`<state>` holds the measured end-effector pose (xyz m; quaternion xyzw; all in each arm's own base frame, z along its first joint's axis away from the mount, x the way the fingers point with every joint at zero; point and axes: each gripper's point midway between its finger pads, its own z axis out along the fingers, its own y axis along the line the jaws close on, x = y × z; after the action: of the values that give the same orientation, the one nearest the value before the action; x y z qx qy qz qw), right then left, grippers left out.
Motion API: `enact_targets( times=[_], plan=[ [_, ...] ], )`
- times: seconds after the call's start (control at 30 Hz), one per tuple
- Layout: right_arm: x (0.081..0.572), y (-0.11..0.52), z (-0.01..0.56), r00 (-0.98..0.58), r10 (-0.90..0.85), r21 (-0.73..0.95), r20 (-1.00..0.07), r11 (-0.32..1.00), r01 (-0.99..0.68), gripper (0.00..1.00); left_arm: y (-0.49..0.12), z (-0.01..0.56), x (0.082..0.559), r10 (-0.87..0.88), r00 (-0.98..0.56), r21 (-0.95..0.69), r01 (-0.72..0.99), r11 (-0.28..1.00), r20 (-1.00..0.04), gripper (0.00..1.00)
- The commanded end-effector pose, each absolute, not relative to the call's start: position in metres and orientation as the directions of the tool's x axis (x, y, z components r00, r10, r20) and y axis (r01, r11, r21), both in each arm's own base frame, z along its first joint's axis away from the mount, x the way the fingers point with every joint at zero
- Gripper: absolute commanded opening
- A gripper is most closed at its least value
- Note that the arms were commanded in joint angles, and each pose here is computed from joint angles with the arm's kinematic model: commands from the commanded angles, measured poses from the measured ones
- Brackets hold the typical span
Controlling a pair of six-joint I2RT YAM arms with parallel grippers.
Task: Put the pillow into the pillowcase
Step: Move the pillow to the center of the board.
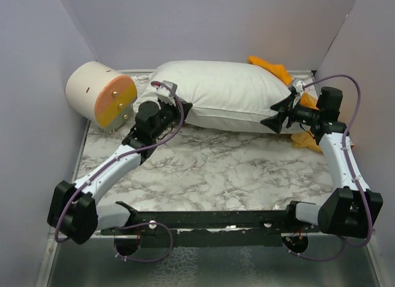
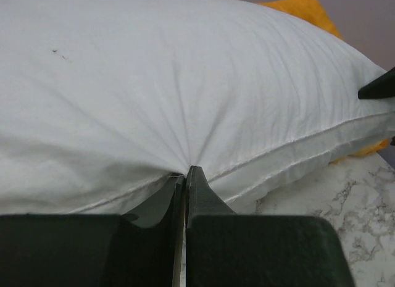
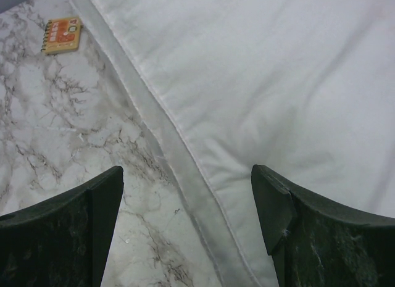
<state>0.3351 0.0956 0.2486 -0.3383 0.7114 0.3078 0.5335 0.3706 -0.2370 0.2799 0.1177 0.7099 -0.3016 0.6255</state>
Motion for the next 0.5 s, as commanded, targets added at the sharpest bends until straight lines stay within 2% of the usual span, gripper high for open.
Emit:
enact_targets(
  times=[0.0,0.27,0.47],
  plan=[
    [0.335,0.094,0.255,-0.175,-0.175,0.040,-0.969,0.588,-0.808,0.84,-0.207,0.321,0.333,-0.266,-0.054,-0.255,0.520,0.815,-0.962,0.00],
    [0.330,0.097,0.267,-0.139,-0.185,0.010,-0.973,0.565,-0.825,0.85,-0.143,0.290,0.268,-0.320,-0.095,-0.331,0.372,0.867,-0.943,0.00],
    [0.334,0.094,0.255,-0.187,-0.207,0.041,-0.960,0.558,-0.829,0.85,-0.130,0.300,0.234,-0.390,-0.116,-0.404,0.382,0.831,-0.913,0.00]
  ],
)
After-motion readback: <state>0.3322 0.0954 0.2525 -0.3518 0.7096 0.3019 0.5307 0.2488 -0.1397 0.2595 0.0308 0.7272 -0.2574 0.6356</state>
